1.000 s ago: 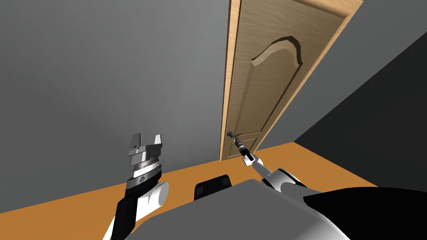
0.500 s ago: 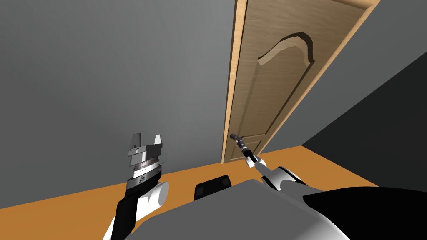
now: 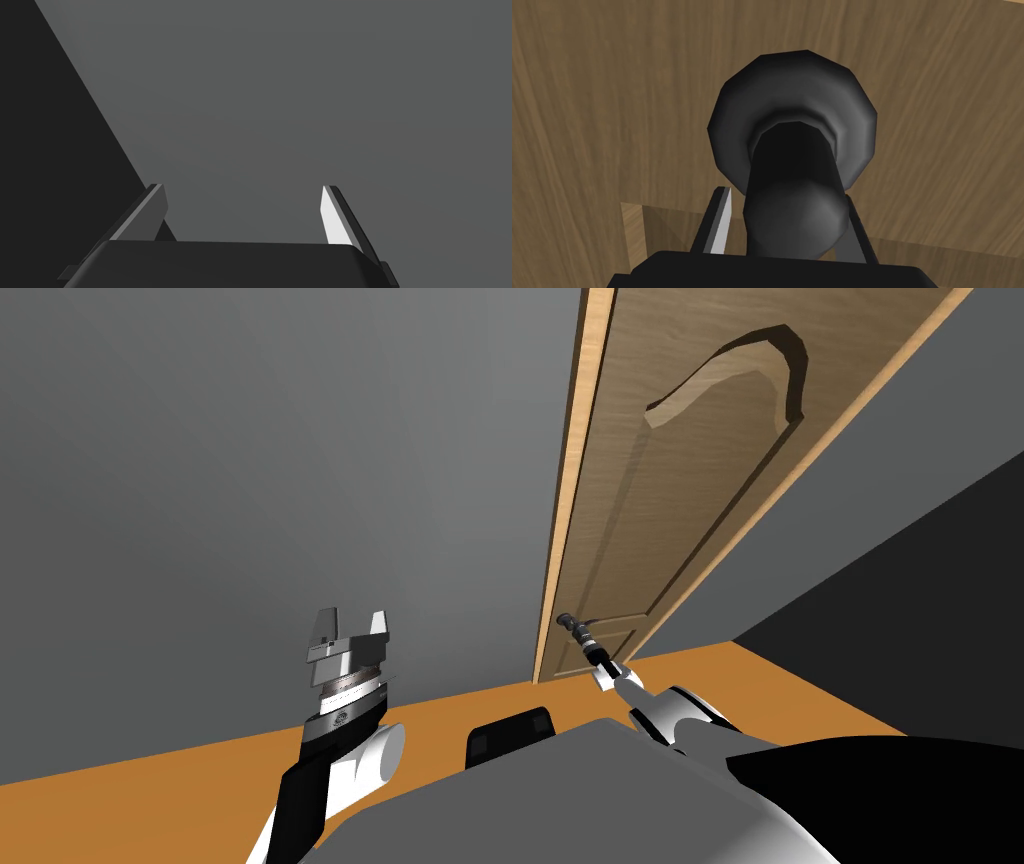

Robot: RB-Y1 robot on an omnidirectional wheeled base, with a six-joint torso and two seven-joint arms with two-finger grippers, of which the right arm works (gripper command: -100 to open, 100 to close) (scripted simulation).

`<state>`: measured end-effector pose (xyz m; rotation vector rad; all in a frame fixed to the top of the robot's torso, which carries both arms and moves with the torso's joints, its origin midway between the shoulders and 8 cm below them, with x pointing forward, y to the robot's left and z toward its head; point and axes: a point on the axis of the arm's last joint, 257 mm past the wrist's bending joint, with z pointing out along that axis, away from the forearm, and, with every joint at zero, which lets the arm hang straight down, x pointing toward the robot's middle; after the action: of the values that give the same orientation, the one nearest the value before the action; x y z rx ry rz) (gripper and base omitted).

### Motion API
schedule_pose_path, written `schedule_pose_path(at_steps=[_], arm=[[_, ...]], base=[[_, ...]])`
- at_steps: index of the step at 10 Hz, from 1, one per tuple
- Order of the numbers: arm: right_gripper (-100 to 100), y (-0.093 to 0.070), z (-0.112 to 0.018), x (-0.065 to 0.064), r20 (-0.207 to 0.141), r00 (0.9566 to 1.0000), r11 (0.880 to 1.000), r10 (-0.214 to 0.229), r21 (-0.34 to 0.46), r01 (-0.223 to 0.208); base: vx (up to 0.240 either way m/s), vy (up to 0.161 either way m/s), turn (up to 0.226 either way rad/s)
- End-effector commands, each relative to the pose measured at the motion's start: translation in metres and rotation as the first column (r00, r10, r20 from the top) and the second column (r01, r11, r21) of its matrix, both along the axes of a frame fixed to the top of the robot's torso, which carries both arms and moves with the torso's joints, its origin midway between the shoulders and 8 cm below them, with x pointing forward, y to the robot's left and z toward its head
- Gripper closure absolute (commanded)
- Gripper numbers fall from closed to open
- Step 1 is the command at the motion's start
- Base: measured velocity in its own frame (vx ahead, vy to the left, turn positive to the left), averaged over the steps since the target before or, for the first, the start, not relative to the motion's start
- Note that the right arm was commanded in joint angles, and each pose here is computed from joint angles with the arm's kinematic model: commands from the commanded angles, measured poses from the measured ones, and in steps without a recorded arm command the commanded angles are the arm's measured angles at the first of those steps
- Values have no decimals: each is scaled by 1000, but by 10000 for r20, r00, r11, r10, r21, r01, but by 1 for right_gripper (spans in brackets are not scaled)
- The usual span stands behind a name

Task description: Pull the door open

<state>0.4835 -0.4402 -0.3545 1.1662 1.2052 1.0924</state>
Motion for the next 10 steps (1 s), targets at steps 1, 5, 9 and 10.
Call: schedule_pose_path(at_steps=[1, 5, 9, 10], arm=[[100, 0, 0, 0, 6, 10000, 10000, 2, -2, -2], [100, 0, 0, 0, 6, 10000, 10000, 2, -2, -2], [100, 14, 1, -5, 13, 9971, 9971, 762, -40, -761], [100, 18, 1, -7, 7, 9952, 9951, 983, -50, -983]], base=[[-6, 0, 1], [-4, -1, 3], [-172, -49, 51], [-221, -71, 54]])
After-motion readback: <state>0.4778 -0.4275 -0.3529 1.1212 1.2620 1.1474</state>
